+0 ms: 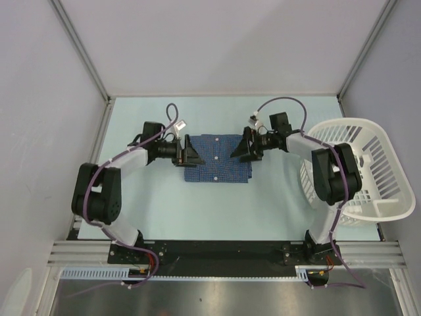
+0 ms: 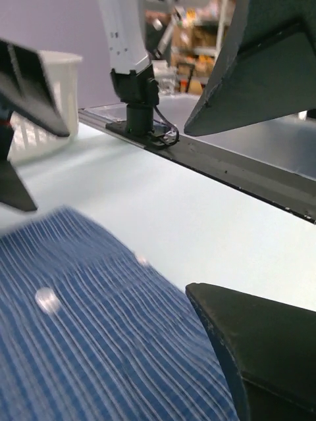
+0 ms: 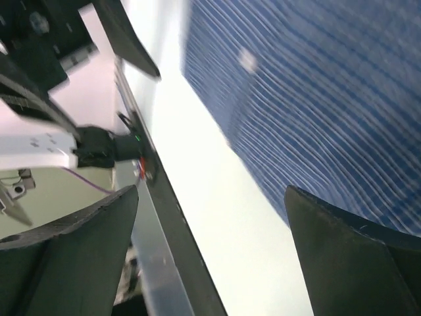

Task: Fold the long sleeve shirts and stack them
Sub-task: Fold the shirt

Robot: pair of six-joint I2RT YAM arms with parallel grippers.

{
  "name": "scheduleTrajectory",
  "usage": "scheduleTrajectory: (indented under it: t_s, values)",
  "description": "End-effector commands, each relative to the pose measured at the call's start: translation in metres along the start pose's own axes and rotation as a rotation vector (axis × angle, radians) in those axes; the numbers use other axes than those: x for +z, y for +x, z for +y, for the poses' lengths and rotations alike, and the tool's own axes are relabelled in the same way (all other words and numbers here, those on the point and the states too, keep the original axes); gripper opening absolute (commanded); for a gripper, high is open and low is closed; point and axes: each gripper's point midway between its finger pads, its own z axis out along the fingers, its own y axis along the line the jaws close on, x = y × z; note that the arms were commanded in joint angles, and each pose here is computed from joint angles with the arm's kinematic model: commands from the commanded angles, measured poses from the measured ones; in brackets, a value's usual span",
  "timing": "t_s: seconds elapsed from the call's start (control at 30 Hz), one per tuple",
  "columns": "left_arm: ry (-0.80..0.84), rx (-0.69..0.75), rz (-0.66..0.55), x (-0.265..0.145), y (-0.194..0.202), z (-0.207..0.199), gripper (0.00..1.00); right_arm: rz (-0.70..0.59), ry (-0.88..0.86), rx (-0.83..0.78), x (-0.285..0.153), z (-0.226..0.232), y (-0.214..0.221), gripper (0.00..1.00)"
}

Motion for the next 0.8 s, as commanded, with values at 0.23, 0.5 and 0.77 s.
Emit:
scheduleTrajectory:
  t_s: [0.23, 0.5, 0.77]
  values:
    - [0.005, 0.060, -0.084, 0.061, -0.045, 0.008, 1.00, -0.117, -0.122, 0.019, 0.049, 0.016, -0.054, 1.00]
    - [0.023, -0.069, -0.023, 0.059, -0.036, 0.038, 0.99, -0.075, 0.025, 0.062, 0.041, -0.062, -0.058, 1.00]
    - [0.015, 0.175, -0.126, 0.046, -0.110, -0.002, 0.99, -0.190, -0.040, -0.065, 0.019, -0.016, -0.116, 1.00]
